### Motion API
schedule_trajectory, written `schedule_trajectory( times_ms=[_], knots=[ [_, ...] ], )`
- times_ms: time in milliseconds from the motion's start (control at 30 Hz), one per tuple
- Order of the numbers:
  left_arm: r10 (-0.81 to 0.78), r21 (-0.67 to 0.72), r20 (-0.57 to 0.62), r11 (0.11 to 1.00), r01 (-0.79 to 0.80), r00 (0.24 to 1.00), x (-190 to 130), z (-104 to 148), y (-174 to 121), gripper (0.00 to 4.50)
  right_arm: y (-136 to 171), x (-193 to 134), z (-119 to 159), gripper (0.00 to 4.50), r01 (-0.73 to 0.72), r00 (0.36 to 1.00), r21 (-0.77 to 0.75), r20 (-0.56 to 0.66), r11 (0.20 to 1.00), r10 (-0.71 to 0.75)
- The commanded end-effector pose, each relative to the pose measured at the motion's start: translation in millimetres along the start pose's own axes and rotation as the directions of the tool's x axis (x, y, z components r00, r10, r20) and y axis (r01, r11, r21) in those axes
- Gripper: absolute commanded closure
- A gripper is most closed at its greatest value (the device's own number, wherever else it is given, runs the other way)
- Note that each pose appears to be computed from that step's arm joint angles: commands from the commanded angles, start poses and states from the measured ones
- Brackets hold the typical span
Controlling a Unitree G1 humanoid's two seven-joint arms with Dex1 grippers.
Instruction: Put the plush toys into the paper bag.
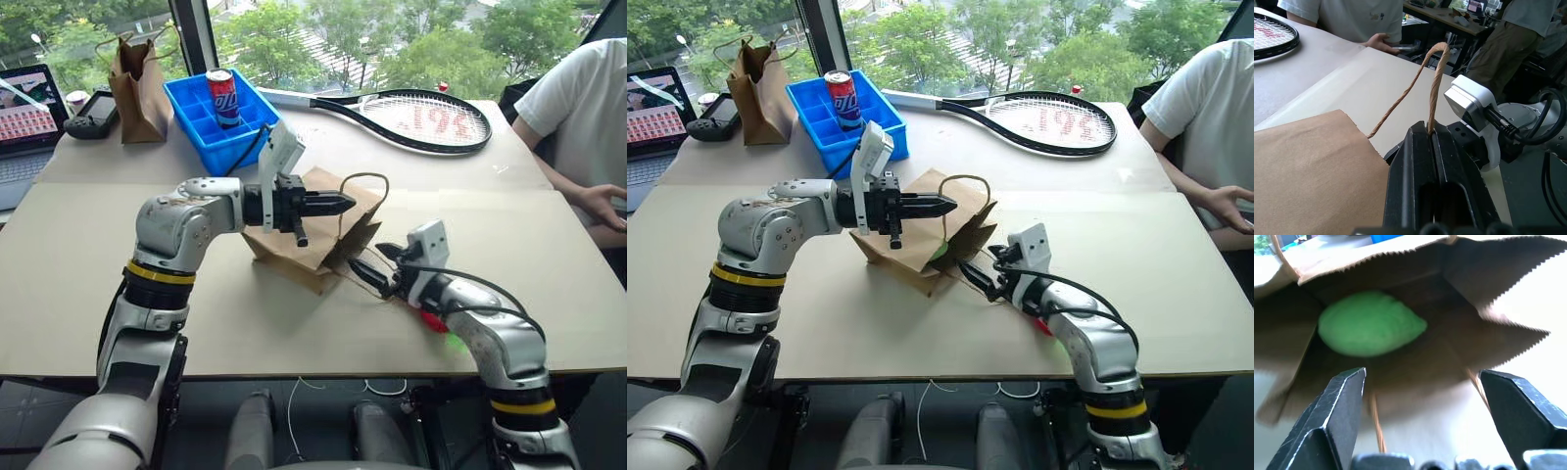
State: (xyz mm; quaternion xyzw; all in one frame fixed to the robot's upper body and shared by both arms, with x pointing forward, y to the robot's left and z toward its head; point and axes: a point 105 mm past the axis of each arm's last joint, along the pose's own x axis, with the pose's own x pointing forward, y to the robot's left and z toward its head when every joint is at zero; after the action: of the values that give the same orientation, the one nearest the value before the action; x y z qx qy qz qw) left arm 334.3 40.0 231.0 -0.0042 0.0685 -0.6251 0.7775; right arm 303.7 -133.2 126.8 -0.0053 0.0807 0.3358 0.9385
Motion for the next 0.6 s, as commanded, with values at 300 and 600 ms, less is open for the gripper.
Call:
schedule_trajectory(
  times_ms=[300,600],
  knots=[
    [-0.076,0.051,0.01,0.996,0.076,0.997,10,7,-7,4.5,-26,-90,-24,0.31,0.117,0.943,-0.157,-0.292,0.981,-0.159],
    [-0.086,0.072,0.003,0.994,0.086,0.996,9,12,-8,4.5,-34,-84,-31,2.08,0.178,0.946,-0.126,-0.252,0.976,-0.205]
  ],
)
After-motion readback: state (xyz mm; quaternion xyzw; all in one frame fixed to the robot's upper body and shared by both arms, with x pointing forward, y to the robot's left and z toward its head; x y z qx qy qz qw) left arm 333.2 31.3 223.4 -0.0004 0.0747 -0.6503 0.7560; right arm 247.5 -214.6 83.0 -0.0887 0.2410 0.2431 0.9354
